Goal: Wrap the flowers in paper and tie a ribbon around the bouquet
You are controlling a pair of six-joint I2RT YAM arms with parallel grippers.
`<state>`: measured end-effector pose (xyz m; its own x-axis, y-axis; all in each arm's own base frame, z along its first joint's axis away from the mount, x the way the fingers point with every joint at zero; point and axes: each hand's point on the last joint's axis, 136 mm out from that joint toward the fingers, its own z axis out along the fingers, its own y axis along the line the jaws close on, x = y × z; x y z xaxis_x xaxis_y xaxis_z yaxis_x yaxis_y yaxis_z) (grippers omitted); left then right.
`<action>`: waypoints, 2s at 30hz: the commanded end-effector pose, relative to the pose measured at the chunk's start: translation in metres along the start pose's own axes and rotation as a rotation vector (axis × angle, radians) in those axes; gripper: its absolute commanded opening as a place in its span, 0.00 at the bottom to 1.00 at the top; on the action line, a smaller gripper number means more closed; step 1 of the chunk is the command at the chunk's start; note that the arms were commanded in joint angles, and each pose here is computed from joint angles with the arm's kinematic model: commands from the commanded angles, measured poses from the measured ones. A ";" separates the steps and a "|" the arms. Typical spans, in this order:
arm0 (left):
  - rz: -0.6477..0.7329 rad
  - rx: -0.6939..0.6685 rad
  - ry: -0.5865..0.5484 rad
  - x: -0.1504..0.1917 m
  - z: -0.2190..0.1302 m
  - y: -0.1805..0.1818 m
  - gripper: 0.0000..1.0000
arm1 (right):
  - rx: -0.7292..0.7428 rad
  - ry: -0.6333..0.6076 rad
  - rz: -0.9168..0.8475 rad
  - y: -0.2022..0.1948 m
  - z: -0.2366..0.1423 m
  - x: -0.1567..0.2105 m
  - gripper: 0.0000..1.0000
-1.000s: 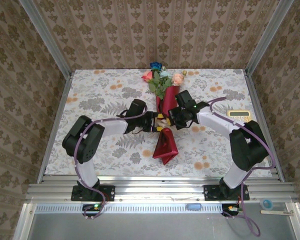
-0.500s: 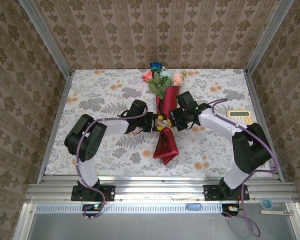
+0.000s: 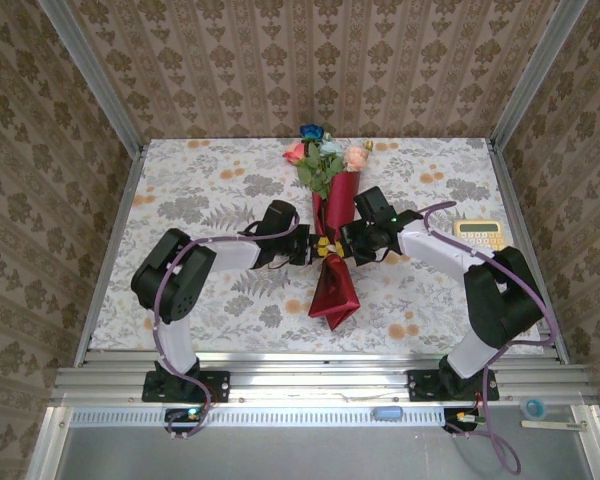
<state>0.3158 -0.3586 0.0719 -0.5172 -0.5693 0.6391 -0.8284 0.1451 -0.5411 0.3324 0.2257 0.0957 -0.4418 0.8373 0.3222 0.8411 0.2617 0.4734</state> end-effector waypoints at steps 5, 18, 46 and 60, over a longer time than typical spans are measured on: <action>0.005 0.046 0.004 0.007 -0.002 -0.011 0.00 | -0.022 0.013 0.010 -0.002 -0.010 0.006 0.00; 0.101 0.220 0.013 0.011 -0.010 -0.040 0.00 | -0.012 0.041 0.050 -0.021 -0.003 0.006 0.00; 0.139 0.358 0.058 0.014 -0.019 -0.025 0.00 | 0.017 0.010 0.026 -0.015 -0.002 -0.015 0.25; 0.128 0.354 0.057 0.011 -0.017 -0.021 0.00 | -0.141 -0.032 0.098 0.031 -0.027 -0.019 0.30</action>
<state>0.3228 -0.3553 0.0976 -0.6561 -0.5221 0.5450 -0.6186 -0.0417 -0.7846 0.3421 0.2099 0.1237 -0.4198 0.8386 0.3471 0.8196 0.1860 0.5419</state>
